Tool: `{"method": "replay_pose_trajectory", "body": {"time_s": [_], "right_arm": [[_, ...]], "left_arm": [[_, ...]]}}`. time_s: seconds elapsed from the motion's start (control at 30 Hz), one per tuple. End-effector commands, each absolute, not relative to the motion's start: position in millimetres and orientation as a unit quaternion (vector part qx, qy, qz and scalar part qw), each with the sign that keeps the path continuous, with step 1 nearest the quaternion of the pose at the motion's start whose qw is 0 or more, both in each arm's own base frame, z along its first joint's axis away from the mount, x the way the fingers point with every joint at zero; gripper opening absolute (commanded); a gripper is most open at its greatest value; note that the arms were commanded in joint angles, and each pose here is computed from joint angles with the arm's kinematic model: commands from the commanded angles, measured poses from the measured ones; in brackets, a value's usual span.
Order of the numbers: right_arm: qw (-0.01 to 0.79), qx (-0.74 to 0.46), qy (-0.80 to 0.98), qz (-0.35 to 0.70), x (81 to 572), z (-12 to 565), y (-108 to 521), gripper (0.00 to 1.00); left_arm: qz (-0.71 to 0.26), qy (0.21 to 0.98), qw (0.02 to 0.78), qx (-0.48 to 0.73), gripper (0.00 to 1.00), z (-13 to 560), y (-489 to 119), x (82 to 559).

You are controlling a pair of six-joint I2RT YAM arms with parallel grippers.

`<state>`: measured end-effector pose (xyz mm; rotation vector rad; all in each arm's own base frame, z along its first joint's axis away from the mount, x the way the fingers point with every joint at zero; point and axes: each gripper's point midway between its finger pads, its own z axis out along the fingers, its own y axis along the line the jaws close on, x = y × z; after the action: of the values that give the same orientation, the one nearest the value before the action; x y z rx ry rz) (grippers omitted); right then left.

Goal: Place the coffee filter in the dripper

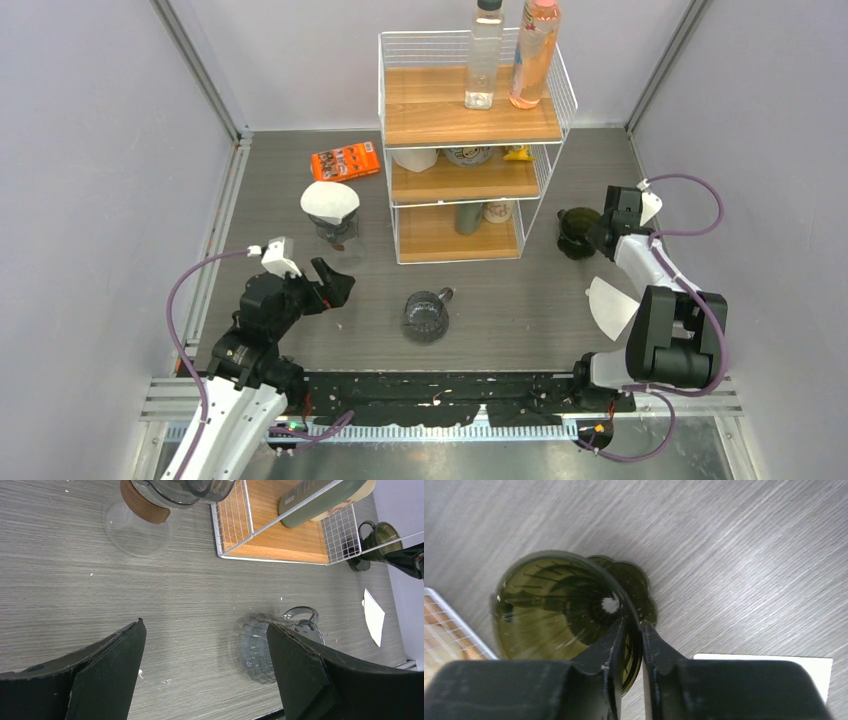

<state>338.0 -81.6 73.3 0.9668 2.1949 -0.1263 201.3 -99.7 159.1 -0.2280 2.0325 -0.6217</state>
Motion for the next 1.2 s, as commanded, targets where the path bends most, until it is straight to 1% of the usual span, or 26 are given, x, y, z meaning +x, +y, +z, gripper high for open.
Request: {"method": "replay_pose_trajectory", "body": {"time_s": [0.0, 0.03, 0.07, 0.1, 0.13, 0.27, 0.43, 0.53, 0.67, 0.77, 0.93, 1.17], "right_arm": [[0.397, 0.369, 0.840, -0.030, 341.0, 111.3, -78.7, 0.17], [0.384, 0.365, 0.848, -0.021, 333.2, 109.6, -73.0, 0.14], [0.392, 0.358, 0.848, -0.013, 328.6, 118.5, -69.6, 0.12], [0.374, 0.352, 0.858, -0.003, 318.2, 113.6, -62.1, 0.10], [0.381, 0.347, 0.857, 0.005, 312.1, 121.6, -58.6, 0.09], [0.355, 0.311, 0.880, 0.053, 275.7, 121.6, -30.6, 0.06], [0.341, 0.228, 0.899, 0.154, 239.1, 130.6, 17.0, 0.05], [0.316, 0.170, 0.908, 0.216, 218.2, 142.1, 49.0, 0.05], [0.321, 0.089, 0.908, 0.252, 198.4, 166.7, 80.5, 0.05], [0.310, 0.015, 0.905, 0.290, 181.3, 182.4, 117.0, 0.05], [0.319, -0.048, 0.881, 0.346, 172.6, 213.3, 165.5, 0.05], [0.321, -0.143, 0.859, 0.371, 166.8, 238.4, 232.1, 0.05]], "left_arm": [[-0.264, 0.821, 0.499, -0.082, 1.00, 167.8, -103.1, 206.7], [-0.266, 0.821, 0.498, -0.081, 1.00, 167.5, -103.8, 206.4], [-0.267, 0.821, 0.499, -0.080, 1.00, 167.7, -104.4, 206.3], [-0.271, 0.820, 0.498, -0.077, 1.00, 167.8, -105.8, 206.1], [-0.274, 0.819, 0.498, -0.074, 1.00, 168.2, -107.3, 205.8], [-0.286, 0.819, 0.494, -0.064, 1.00, 168.5, -112.7, 205.1], [-0.304, 0.817, 0.488, -0.047, 1.00, 169.7, -121.1, 204.1], [-0.310, 0.815, 0.488, -0.041, 0.99, 170.3, -123.7, 203.6], [-0.318, 0.814, 0.486, -0.035, 1.00, 170.0, -127.3, 203.3], [-0.326, 0.813, 0.482, -0.025, 0.99, 170.9, -131.4, 202.5], [-0.326, 0.815, 0.478, -0.025, 1.00, 167.2, -131.9, 202.7], [-0.327, 0.814, 0.479, -0.026, 1.00, 165.4, -132.0, 203.3]]}}
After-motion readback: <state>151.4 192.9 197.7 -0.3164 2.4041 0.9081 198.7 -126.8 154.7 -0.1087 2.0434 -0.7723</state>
